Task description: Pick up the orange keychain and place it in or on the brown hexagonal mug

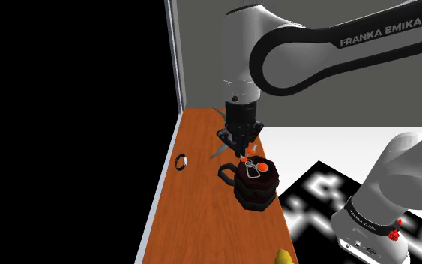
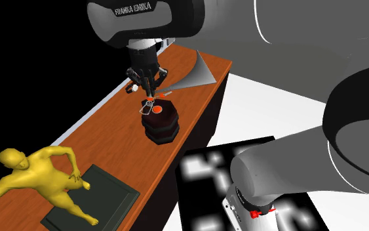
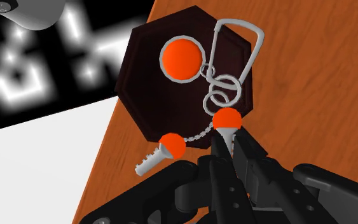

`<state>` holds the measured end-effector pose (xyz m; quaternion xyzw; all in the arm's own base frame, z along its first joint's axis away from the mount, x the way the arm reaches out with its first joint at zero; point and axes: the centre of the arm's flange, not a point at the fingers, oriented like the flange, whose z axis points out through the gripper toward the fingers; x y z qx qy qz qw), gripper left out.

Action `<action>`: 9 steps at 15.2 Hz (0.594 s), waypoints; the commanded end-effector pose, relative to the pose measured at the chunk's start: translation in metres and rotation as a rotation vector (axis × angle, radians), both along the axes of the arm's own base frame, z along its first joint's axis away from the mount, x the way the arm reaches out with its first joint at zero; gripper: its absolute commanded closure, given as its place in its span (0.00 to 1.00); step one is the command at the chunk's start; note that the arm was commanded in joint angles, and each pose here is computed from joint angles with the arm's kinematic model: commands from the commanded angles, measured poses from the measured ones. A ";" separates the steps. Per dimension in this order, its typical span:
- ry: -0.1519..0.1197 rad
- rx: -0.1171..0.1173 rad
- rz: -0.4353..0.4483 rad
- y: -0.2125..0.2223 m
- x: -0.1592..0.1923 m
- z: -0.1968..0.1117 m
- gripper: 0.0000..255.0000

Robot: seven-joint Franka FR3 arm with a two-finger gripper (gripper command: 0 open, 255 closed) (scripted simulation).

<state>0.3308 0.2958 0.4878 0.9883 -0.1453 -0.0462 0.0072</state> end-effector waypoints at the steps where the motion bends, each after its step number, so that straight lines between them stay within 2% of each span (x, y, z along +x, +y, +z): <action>1: -0.001 0.000 0.000 0.000 -0.001 -0.010 1.00; 5: -0.001 0.000 0.000 0.000 -0.001 -0.028 1.00; 9: -0.001 0.000 0.000 0.000 -0.001 -0.028 1.00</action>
